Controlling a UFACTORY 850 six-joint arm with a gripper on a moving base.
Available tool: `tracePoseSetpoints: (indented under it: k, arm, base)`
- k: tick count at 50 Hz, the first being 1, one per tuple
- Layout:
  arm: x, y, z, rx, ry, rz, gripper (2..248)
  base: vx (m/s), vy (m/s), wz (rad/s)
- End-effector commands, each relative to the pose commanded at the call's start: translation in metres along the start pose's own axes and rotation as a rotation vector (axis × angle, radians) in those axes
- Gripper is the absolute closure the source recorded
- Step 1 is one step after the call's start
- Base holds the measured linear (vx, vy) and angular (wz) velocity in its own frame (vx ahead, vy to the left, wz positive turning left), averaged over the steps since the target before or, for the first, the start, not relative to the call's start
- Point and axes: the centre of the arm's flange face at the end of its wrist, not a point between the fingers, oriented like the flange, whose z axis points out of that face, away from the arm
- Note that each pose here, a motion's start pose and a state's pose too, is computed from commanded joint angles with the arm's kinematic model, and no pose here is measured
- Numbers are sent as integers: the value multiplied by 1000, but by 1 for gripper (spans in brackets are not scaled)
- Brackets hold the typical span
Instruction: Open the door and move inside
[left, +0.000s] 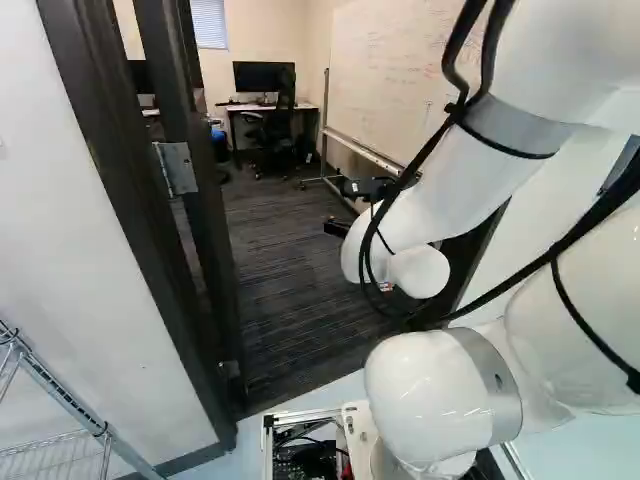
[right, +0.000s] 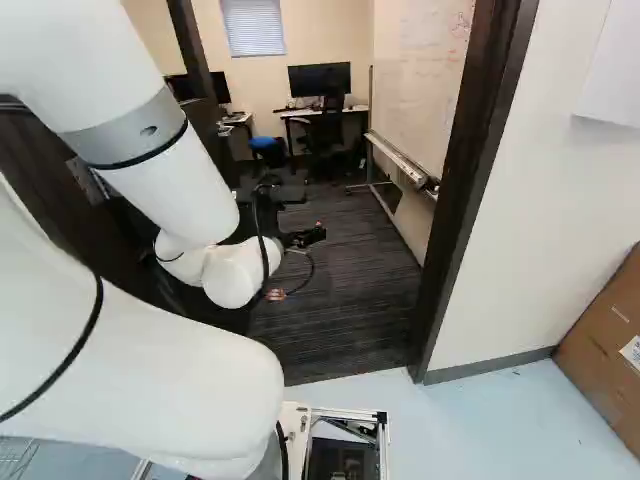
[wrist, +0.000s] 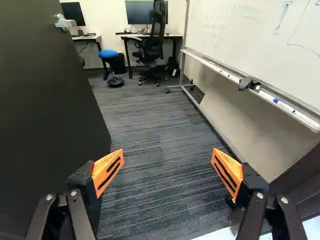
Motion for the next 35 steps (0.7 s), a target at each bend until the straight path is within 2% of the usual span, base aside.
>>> tracePoseSetpoints:
  k: [35]
  arm:
    - [0, 0, 0, 0, 0, 0, 3]
  base:
    - [0, 0, 0]
